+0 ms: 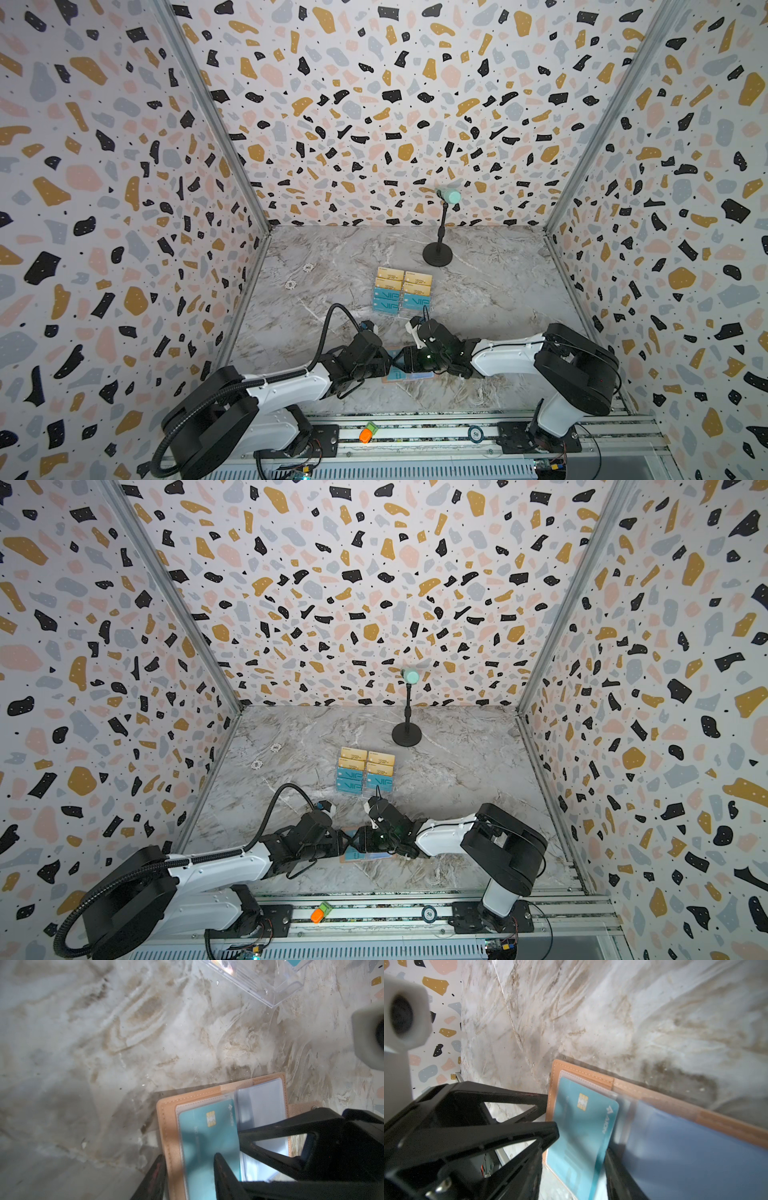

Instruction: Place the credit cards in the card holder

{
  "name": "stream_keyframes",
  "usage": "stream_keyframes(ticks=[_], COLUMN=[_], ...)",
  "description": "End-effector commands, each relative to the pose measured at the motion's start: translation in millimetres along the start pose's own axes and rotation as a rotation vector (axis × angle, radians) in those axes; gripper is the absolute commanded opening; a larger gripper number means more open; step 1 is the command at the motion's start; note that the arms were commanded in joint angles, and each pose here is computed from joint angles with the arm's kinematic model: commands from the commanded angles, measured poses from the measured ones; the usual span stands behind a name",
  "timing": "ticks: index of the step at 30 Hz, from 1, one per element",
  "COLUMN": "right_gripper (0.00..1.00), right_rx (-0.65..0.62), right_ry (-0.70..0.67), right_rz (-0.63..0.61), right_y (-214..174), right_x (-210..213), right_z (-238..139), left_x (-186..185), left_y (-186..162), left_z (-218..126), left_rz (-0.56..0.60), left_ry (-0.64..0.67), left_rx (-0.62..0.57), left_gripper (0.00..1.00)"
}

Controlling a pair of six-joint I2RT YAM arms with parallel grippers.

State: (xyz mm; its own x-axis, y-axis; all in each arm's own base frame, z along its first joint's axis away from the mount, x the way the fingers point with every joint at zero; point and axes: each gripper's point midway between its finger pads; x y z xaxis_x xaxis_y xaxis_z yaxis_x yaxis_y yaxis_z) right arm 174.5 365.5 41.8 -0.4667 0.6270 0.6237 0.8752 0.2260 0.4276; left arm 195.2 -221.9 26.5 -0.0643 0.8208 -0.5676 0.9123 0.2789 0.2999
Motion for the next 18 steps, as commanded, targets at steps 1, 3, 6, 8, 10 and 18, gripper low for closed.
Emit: stream_keyframes(ticks=[1,3,6,8,10,18], right_gripper=[0.49,0.49,0.48,0.48,0.48,0.49], right_rx=[0.009,0.001,0.005,0.013,0.021,0.012], right_ry=[0.073,0.075,0.025,-0.041,-0.095,-0.12], right_rz=[-0.002,-0.008,-0.024,-0.044,-0.071,-0.117], right_y=[-1.5,0.5,-0.5,-0.5,0.2,3.8], right_x=[14.3,15.3,7.9,-0.9,-7.0,-6.4], right_z=[2.1,0.4,-3.0,-7.2,-12.4,-23.9], left_x=[6.3,6.1,8.5,10.3,13.1,3.9], left_y=[-8.1,-7.7,-5.1,-2.8,0.1,15.6], left_z=[3.8,3.6,2.1,0.5,-1.4,-13.2], left_rz=[0.006,0.007,0.009,0.009,0.009,0.005], left_ry=[0.009,0.011,0.032,0.048,0.073,0.09], left_rx=[0.03,0.03,0.021,0.013,0.002,-0.051], left_gripper=[0.41,0.41,0.41,0.41,0.41,0.43])
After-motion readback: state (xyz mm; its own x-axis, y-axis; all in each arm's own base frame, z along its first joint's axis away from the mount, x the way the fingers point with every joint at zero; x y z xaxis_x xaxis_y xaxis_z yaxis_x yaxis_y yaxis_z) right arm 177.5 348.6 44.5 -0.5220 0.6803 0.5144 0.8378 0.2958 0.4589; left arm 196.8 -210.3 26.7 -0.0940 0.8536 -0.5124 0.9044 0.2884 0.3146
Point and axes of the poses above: each gripper's point midway between its finger pads, its own z axis out along the fingers, its own x axis along the line the jaws close on, y = z × x, and after that the axes turned 11 degrees about -z, right-handed
